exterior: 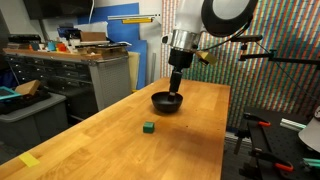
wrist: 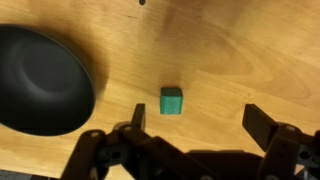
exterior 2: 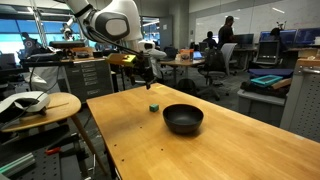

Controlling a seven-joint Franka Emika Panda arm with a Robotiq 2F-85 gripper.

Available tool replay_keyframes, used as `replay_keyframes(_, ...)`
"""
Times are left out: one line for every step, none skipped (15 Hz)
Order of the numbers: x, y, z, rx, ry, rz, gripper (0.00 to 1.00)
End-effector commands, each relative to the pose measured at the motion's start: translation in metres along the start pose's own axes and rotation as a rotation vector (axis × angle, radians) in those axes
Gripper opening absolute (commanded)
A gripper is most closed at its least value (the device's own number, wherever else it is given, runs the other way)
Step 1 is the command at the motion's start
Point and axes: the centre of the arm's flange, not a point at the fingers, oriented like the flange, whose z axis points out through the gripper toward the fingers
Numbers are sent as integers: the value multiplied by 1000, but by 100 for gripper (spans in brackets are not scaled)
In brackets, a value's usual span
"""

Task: Put the green block in the black bowl

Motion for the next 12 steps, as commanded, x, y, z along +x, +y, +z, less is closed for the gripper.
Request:
replay_keyframes(25, 10, 22, 33, 4, -73, 100)
replay_keyframes(28, 11, 28, 36, 1, -88, 100)
replay_keyframes(30, 12, 33, 43, -2, -100, 100)
replay_keyframes(32, 13, 39, 46, -7, -107, 100)
replay_keyframes(34, 14, 44, 49, -11, -112, 100)
replay_keyframes(36, 14, 51, 52, -14, -111, 100)
replay_keyframes(39, 15, 57, 51, -9, -107, 100)
replay_keyframes(40, 15, 63, 53, -9, -100, 100)
replay_keyframes(42, 14, 69, 53, -9, -91, 100)
replay_keyframes(44, 13, 75, 55, -8, -81, 100)
replay_keyframes(45, 13, 80, 56, -6, -79, 100)
replay_keyframes(45, 12, 85, 57, -7, -80, 100)
